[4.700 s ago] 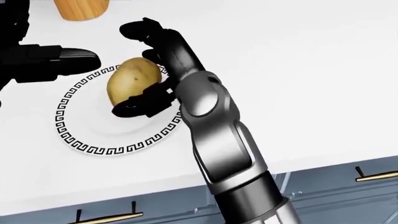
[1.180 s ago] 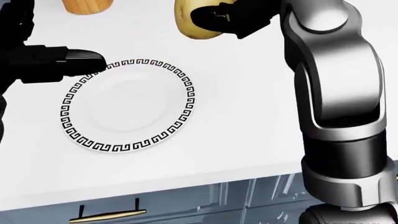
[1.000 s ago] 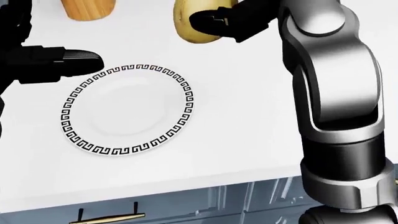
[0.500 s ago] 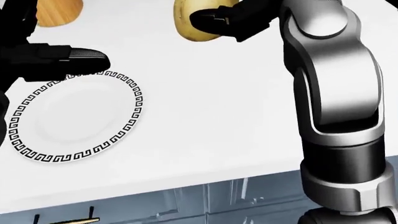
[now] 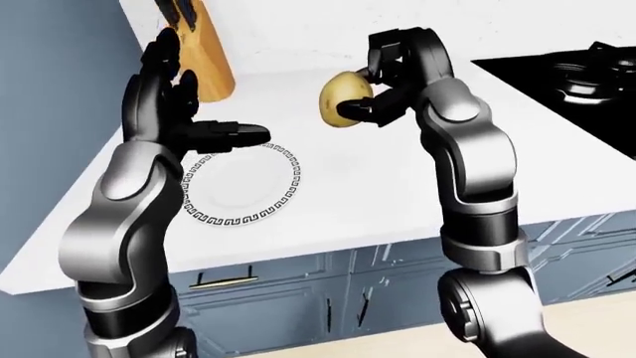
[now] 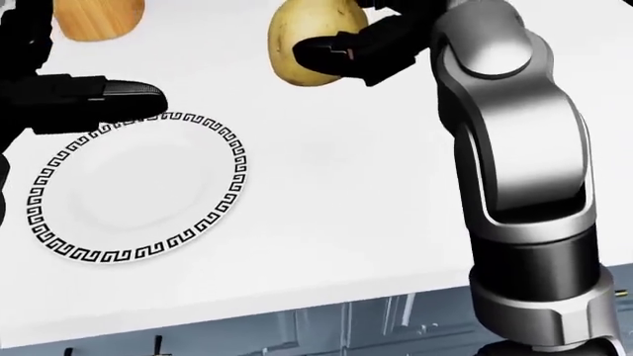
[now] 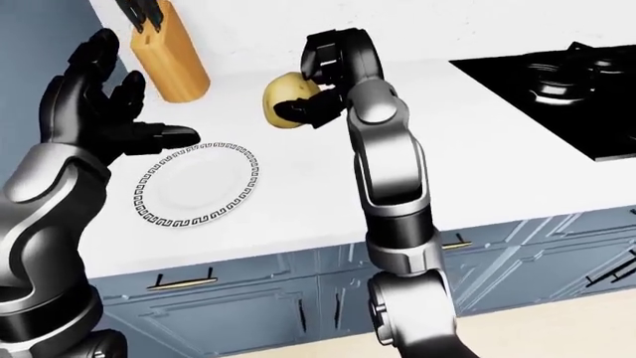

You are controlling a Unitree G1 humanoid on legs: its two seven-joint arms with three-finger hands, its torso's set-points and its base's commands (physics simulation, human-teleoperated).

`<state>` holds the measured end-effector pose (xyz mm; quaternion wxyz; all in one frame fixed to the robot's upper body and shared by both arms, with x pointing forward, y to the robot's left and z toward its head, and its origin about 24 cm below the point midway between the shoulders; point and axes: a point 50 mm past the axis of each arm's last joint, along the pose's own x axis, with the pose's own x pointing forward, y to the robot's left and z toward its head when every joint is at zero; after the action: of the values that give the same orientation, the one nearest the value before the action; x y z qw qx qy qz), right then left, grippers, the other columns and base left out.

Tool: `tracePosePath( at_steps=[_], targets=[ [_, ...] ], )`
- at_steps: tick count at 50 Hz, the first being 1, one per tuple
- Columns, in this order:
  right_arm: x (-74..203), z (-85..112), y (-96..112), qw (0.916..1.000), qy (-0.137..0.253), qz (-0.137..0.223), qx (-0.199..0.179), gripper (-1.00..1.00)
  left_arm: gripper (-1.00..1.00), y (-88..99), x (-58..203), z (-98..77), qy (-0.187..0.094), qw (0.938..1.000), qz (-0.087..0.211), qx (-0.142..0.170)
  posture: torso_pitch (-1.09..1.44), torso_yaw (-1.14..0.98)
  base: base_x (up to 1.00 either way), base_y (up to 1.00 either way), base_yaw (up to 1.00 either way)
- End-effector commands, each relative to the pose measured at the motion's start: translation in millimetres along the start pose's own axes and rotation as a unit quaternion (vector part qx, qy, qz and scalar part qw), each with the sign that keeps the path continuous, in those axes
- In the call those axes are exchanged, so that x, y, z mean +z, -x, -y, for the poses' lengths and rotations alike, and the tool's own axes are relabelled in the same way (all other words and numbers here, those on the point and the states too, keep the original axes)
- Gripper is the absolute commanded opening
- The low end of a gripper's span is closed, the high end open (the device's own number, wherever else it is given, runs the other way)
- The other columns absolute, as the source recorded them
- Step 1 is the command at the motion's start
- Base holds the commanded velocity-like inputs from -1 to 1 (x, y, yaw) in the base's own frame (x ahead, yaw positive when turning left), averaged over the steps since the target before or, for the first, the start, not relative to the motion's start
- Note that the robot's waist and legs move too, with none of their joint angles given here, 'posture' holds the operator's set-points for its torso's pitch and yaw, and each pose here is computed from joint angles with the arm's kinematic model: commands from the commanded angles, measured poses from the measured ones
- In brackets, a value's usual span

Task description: Place the potato on the top rack of the oven.

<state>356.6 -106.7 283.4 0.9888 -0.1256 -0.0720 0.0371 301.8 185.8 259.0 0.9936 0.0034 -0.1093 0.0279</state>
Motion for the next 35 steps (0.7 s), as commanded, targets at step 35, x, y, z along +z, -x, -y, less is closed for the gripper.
tracePosePath(
  at_steps=[35],
  targets=[
    [25.3, 6.9, 4.9, 0.9982, 0.001, 0.057, -0.017, -1.00, 1.00, 1.8, 20.9, 2.0, 0.002, 0.9986, 0.052, -0.005, 0.00, 0.00, -0.13, -0.15, 0.00]
  ],
)
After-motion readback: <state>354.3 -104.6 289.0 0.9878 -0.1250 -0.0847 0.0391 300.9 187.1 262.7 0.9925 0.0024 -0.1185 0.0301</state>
